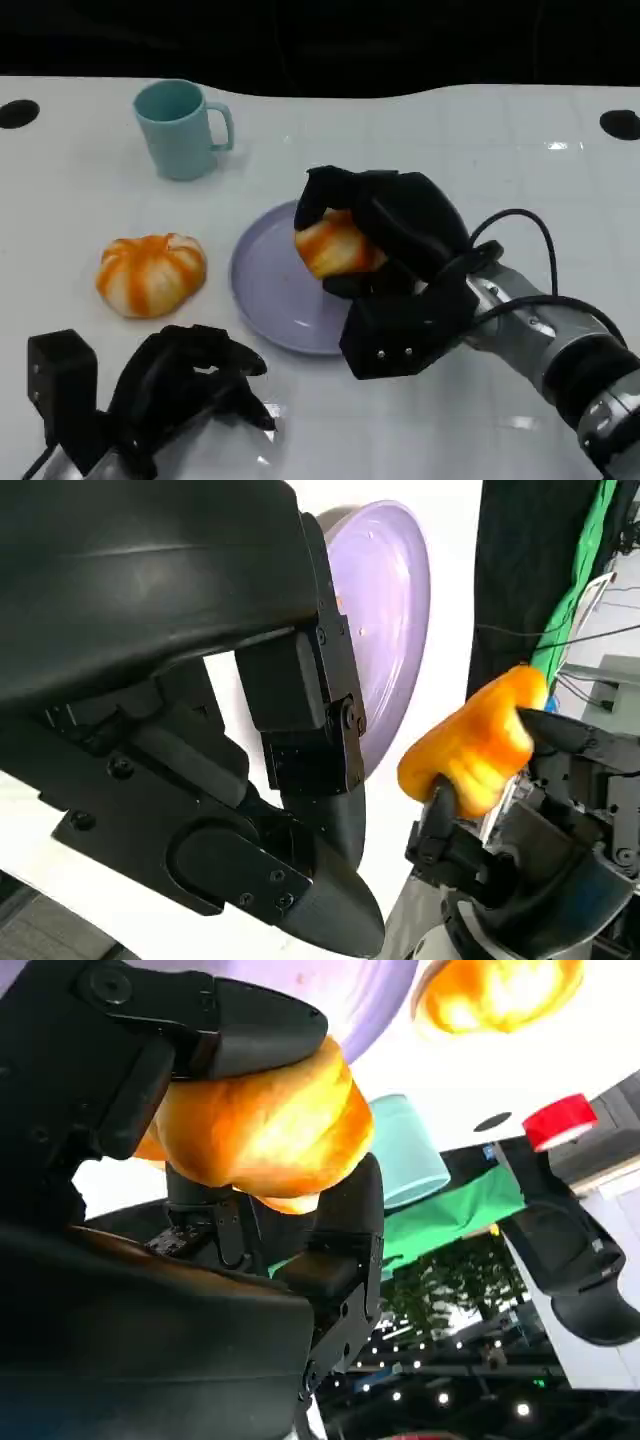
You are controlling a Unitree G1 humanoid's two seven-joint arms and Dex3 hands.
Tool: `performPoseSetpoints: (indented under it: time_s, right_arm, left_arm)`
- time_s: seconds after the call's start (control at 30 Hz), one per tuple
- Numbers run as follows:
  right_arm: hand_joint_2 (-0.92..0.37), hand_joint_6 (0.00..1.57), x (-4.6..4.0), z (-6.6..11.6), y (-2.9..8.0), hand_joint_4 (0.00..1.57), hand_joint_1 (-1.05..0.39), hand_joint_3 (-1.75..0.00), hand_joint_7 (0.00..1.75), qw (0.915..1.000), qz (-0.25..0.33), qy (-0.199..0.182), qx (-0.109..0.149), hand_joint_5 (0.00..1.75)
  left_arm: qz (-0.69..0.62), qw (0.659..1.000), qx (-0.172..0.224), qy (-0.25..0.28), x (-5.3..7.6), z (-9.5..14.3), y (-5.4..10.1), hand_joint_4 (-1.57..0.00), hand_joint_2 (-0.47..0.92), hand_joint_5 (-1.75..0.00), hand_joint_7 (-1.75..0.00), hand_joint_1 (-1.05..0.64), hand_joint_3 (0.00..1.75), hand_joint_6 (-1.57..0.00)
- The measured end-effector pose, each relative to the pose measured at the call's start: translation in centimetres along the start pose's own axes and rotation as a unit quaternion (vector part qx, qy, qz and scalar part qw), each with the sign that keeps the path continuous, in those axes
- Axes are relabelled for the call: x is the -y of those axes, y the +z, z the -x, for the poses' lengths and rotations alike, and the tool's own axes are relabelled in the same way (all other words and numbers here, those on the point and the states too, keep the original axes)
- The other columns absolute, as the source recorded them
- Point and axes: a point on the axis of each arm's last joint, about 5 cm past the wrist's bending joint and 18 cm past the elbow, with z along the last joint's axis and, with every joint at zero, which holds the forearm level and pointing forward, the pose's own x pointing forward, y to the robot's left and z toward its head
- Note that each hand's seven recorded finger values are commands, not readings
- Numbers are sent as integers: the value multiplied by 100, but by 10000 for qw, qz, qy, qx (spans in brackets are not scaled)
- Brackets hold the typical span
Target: Grasp the bread from the table and place it into the plate.
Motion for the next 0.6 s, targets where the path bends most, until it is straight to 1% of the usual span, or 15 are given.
performPoseSetpoints:
  time_s: [0.03, 0.07, 0.1, 0.13, 0.17, 0.2, 0.23, 0.27, 0.3, 0.37, 0.43, 0.5, 0.6]
  right_arm:
    - [-44, 78, -5, 4, -2, 91, -19, -130, 145, 10000, -11, 49, -7, 175]
    - [-45, 78, -11, 9, -6, 85, -20, -125, 134, 9999, -32, 107, -24, 174]
    - [-51, 73, -15, 12, -8, 76, -26, -109, 118, 9998, -44, 182, -42, 165]
    - [-54, 72, -17, 12, -9, 73, -28, -99, 110, 9996, -62, 267, -56, 160]
    - [-60, 68, -18, 11, -8, 69, -31, -84, 97, 9993, -85, 351, -71, 150]
    - [-70, 65, -18, 9, -7, 64, -36, -62, 78, 9990, -117, 432, -90, 134]
    - [-79, 65, -15, 6, -6, 62, -39, -44, 65, 9985, -154, 512, -114, 121]
    - [-86, 62, -13, 4, -7, 56, -43, -33, 54, 9981, -180, 574, -136, 108]
    - [-89, 57, -10, 2, -9, 50, -50, -26, 44, 9976, -187, 653, -155, 94]
    - [-91, 49, -2, -2, -13, 44, -60, -25, 32, 9961, -156, 851, -200, 77]
    - [-92, 43, 13, -8, -19, 38, -68, -26, 22, 9942, -113, 1043, -247, 64]
    - [-92, 32, 41, -20, -18, 24, -79, -30, 12, 9928, -56, 1168, -250, 51]
    - [-92, 22, 84, -39, -13, 14, -91, -37, 3, 9910, 58, 1317, -227, 41]
  left_arm:
    - [3, 10000, 2, 2, 0, 1, 0, -152, 77, -59, -23, -105, 0, -157]
    - [8, 10000, 4, 4, -1, 2, -1, -152, 78, -58, -23, -105, 0, -157]
    - [13, 10000, 8, 5, -1, 2, -1, -152, 78, -58, -23, -105, 1, -157]
    - [12, 10000, 10, 6, -1, 3, -1, -152, 78, -58, -22, -105, 1, -157]
    - [8, 10000, 13, 5, -1, 3, -1, -153, 78, -59, -23, -105, 0, -157]
    - [7, 10000, 13, 5, -1, 4, -2, -153, 78, -59, -23, -105, 0, -157]
    - [7, 10000, 12, 5, 0, 4, -2, -153, 78, -59, -23, -105, 0, -157]
    - [7, 10000, 12, 5, 0, 4, -2, -153, 78, -59, -23, -105, 0, -157]
    - [6, 10000, 12, 5, 0, 4, -2, -153, 78, -59, -23, -105, 0, -157]
    - [5, 10000, 13, 4, 0, 4, -2, -153, 78, -59, -24, -105, 0, -157]
    - [-1, 10000, 13, 2, 1, 4, -2, -153, 78, -59, -24, -105, 0, -157]
    - [-17, 10000, 10, -2, 1, 5, -2, -153, 78, -58, -23, -105, 0, -157]
    - [-18, 10000, 8, -1, 1, 5, -2, -153, 78, -58, -24, -105, 0, -157]
